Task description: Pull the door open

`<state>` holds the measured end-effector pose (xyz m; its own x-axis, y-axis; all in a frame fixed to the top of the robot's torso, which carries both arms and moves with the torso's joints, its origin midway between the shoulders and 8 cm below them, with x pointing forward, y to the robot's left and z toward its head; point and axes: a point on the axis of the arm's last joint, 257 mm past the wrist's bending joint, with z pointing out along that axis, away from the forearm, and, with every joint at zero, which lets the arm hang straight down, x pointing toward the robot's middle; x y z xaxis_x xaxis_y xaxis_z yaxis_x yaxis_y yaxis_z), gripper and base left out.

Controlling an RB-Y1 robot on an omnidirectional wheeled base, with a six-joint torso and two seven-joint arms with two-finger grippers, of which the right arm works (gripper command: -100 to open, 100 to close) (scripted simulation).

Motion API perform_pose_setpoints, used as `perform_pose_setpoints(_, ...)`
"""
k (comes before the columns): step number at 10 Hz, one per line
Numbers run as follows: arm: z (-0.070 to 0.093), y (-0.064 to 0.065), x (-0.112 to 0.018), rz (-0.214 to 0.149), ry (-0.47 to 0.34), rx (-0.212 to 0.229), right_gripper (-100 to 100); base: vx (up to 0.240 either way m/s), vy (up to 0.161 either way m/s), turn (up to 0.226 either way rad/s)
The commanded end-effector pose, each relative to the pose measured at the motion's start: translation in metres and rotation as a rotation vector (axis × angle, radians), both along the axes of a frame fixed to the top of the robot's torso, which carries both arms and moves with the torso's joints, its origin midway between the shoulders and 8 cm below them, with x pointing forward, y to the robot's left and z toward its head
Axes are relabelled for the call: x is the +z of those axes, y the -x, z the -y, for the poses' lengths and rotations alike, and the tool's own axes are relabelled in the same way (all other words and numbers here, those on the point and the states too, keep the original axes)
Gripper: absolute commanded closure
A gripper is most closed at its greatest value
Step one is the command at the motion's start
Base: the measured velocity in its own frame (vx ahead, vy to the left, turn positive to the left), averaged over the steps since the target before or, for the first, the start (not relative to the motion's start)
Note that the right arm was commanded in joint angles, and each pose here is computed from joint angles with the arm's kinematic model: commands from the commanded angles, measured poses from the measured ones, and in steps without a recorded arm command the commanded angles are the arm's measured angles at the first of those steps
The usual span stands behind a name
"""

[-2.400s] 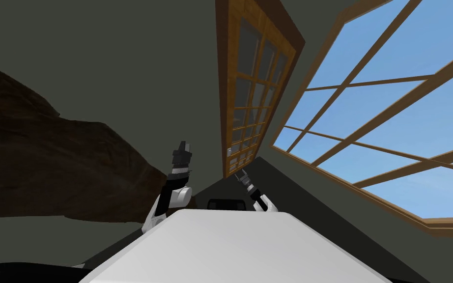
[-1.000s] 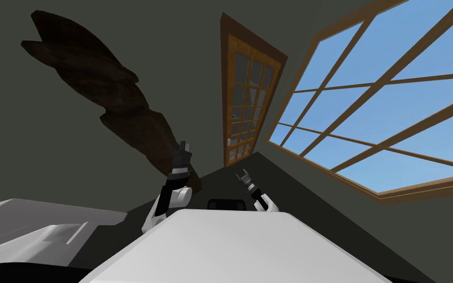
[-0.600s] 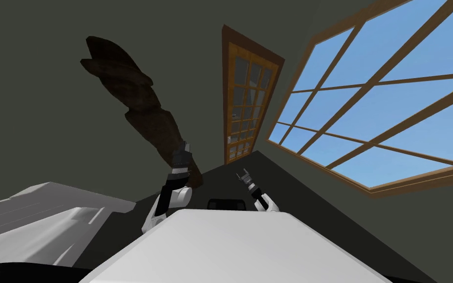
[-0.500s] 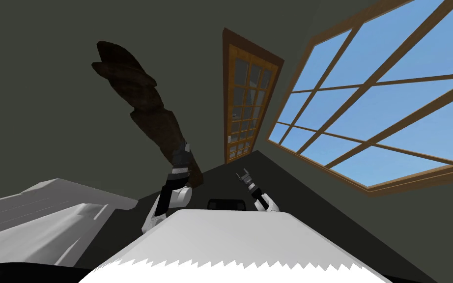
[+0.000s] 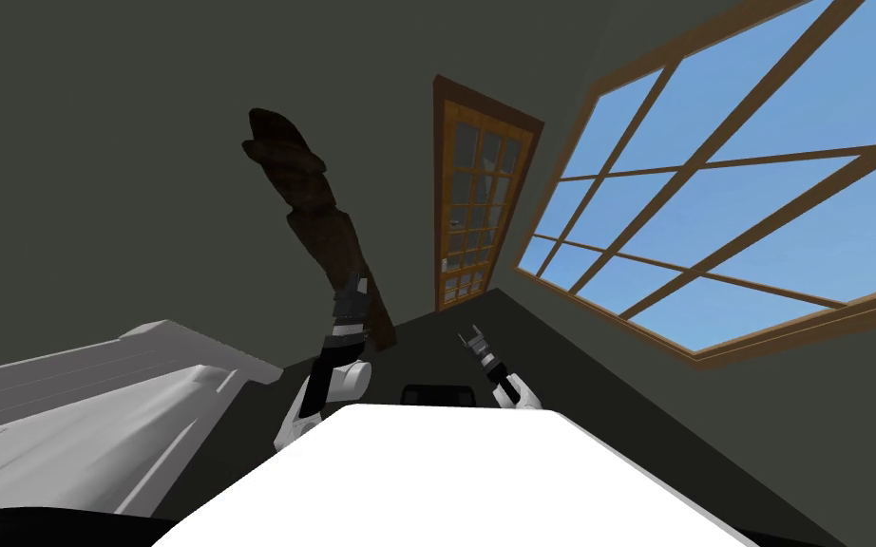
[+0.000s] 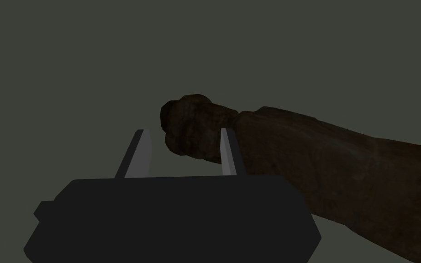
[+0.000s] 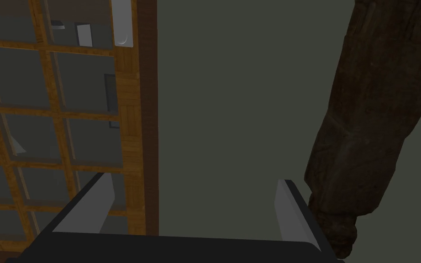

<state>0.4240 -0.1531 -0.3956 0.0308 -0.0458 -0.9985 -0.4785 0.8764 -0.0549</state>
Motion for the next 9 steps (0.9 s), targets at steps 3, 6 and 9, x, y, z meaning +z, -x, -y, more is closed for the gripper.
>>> perform_pose_setpoints(3, 0.008, -0.005, -0.001, 0.001, 0.011, -0.019, -100, -0.181, -0.031, 0.049)
perform_pose_setpoints(6, 0.017, -0.009, -0.002, 0.001, 0.022, -0.039, -100, -0.167, -0.031, 0.054)
perform_pose_setpoints(9, 0.035, -0.017, -0.004, 0.001, 0.042, -0.084, -100, -0.152, -0.063, 0.094)
